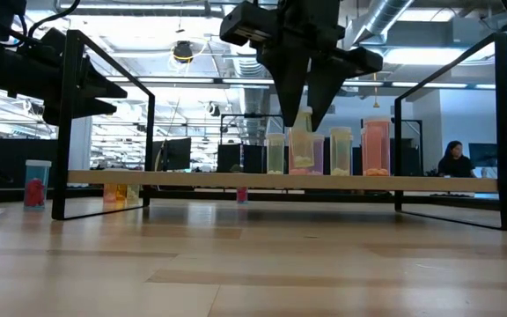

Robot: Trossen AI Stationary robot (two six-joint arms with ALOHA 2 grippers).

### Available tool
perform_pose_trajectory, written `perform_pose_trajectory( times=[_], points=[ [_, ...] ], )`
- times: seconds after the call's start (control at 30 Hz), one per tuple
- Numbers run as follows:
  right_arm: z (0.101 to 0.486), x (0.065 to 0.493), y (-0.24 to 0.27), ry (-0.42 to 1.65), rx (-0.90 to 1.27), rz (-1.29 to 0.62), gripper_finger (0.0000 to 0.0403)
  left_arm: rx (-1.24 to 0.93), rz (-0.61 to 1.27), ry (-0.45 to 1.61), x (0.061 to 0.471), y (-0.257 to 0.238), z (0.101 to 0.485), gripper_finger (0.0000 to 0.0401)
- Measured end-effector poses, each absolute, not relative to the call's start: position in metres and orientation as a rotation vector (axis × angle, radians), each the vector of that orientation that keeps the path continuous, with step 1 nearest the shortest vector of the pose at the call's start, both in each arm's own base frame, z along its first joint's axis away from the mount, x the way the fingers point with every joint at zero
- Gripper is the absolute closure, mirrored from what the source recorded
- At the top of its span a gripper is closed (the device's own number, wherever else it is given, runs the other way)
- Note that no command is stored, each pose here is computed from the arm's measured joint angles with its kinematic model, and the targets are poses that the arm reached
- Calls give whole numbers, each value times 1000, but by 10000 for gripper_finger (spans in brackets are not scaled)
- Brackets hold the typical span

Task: Pick and place medicine bottles onto shelf by color
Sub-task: Put the yellow pill bottle on the shelf

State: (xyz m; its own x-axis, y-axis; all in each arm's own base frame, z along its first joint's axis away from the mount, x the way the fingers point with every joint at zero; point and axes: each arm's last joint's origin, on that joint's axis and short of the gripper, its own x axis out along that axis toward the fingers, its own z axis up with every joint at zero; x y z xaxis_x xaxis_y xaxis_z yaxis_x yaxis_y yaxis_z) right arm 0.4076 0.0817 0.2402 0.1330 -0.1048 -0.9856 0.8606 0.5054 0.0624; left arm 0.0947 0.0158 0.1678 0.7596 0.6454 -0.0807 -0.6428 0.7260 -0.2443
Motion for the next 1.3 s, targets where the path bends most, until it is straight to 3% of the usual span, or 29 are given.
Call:
perform_pose_trajectory(
  times=[1.3],
  points=[
    [240, 404, 80, 1245, 839, -897, 252, -266, 710, -11, 95, 16, 168, 137]
  ],
)
